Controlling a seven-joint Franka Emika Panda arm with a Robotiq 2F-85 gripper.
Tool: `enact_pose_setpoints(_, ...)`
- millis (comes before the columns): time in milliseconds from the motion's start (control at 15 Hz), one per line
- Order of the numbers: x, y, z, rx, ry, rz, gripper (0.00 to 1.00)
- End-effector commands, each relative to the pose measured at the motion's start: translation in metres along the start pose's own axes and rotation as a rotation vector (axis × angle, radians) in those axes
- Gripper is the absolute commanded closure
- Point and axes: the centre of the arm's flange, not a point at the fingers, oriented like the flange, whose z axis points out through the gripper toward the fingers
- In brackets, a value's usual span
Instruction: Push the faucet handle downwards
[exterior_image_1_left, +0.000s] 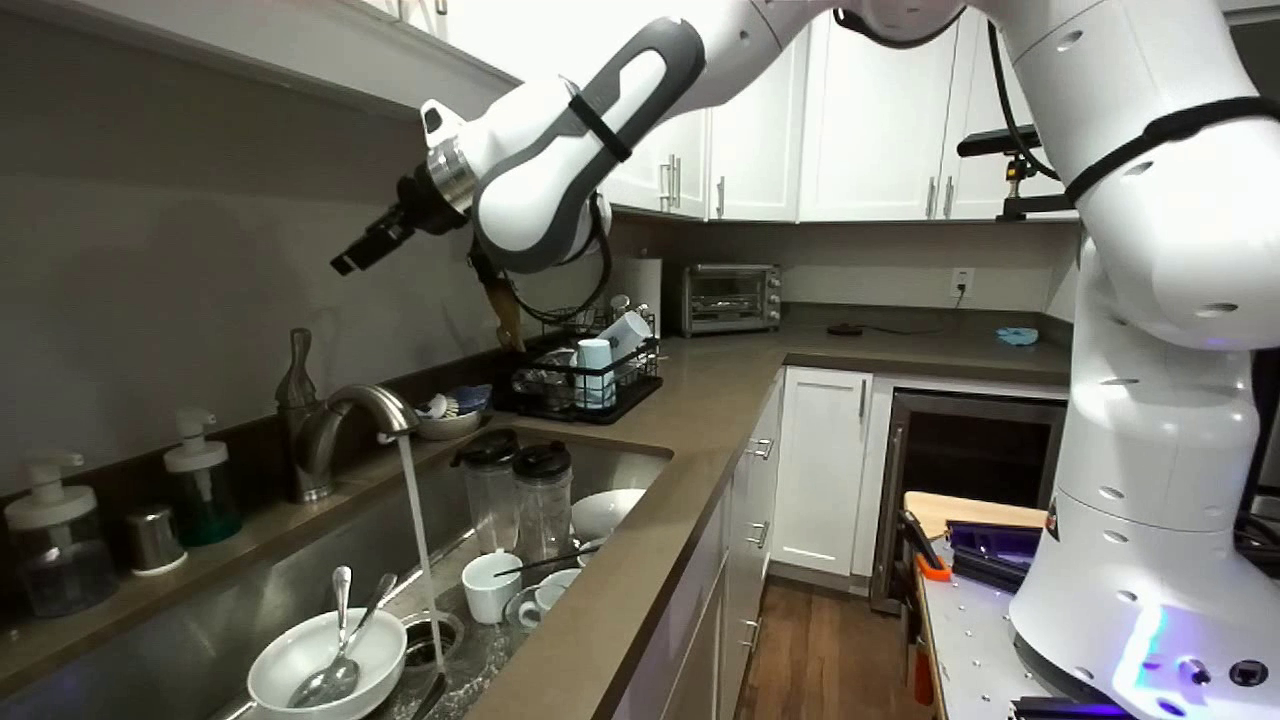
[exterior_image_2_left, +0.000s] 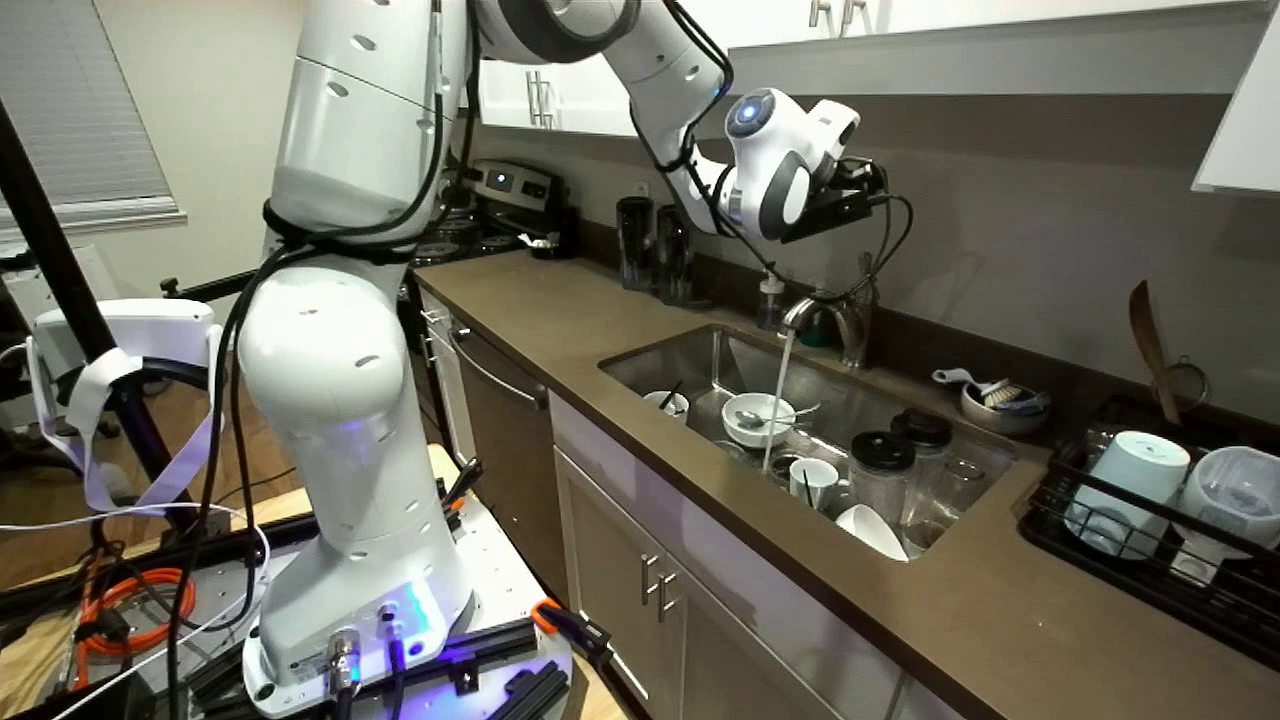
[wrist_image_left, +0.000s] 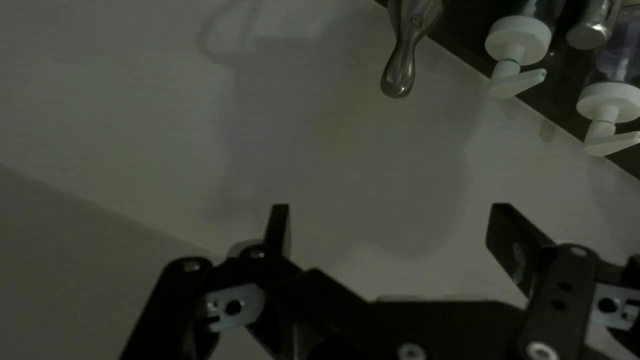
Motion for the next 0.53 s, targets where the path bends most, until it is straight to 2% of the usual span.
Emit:
enact_pose_setpoints(0,-0.062,-0.015,0.017,-0.001,0.068,0.036,0.0)
enact_pose_setpoints(333,-0.082,-0.012,0.035,0.012,0.079,0.095,0.0)
enact_pose_setpoints(400,-0.087,-0.013,0.036,0.016,0.079,0.106,0.08)
enact_pose_setpoints(467,-0.09,-0.013,0.039,0.02,0.081,0.115,0.1)
